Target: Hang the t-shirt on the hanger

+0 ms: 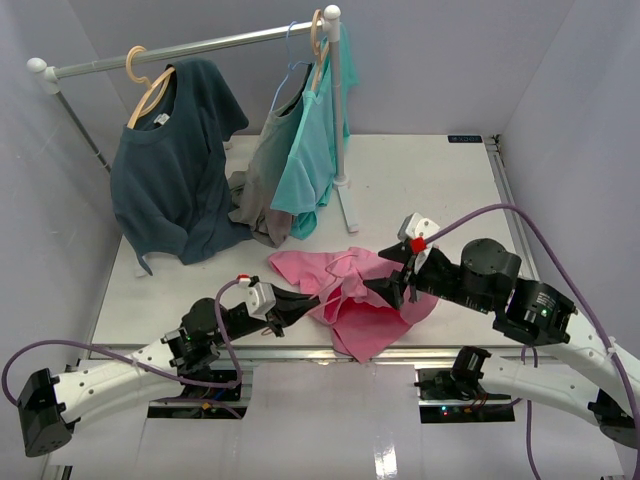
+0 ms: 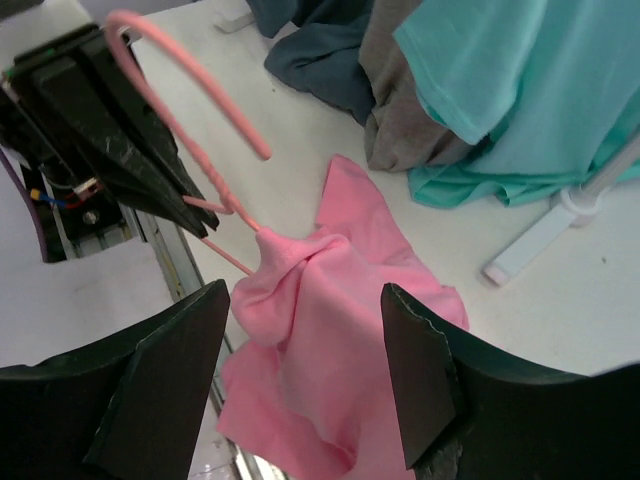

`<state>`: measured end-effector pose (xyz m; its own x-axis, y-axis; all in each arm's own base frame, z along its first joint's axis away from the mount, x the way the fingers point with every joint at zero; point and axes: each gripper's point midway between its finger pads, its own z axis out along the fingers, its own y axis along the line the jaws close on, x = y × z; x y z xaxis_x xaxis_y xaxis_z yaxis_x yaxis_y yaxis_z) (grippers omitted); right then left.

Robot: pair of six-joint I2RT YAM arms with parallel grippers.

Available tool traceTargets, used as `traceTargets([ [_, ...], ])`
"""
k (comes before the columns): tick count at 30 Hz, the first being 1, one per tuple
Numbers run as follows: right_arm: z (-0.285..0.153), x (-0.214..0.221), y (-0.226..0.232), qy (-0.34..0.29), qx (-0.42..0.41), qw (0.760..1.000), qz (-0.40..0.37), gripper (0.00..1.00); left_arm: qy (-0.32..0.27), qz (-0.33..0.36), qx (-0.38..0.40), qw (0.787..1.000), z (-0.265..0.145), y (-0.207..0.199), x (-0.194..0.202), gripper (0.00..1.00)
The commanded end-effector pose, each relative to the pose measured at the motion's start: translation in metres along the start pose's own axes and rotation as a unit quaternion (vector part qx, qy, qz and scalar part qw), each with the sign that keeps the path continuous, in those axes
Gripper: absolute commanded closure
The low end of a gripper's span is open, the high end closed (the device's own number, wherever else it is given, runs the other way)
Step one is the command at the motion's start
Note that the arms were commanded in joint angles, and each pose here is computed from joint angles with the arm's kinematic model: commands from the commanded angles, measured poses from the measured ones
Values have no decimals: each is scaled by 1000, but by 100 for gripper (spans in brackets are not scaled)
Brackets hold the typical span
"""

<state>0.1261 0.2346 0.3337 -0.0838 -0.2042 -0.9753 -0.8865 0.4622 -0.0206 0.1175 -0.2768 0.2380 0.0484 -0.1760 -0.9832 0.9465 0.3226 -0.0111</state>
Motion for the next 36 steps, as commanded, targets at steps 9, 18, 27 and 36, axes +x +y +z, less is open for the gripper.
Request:
traceTargets([
  [9,8,2,33,6,-142,971,-193,28,-31,-5,24,999,-5,-11,-30,100],
  [18,29,30,32,60,-156,965,-202,32,-36,-4,32,999,-6,-14,-29,100],
  [27,42,51,42,92,-188,961,-179,42,-44,-3,34,998,-9,-15,-32,100],
  [36,53,62,41,94,-179,966,-162,53,-64,3,38,997,-11,-17,-45,100],
])
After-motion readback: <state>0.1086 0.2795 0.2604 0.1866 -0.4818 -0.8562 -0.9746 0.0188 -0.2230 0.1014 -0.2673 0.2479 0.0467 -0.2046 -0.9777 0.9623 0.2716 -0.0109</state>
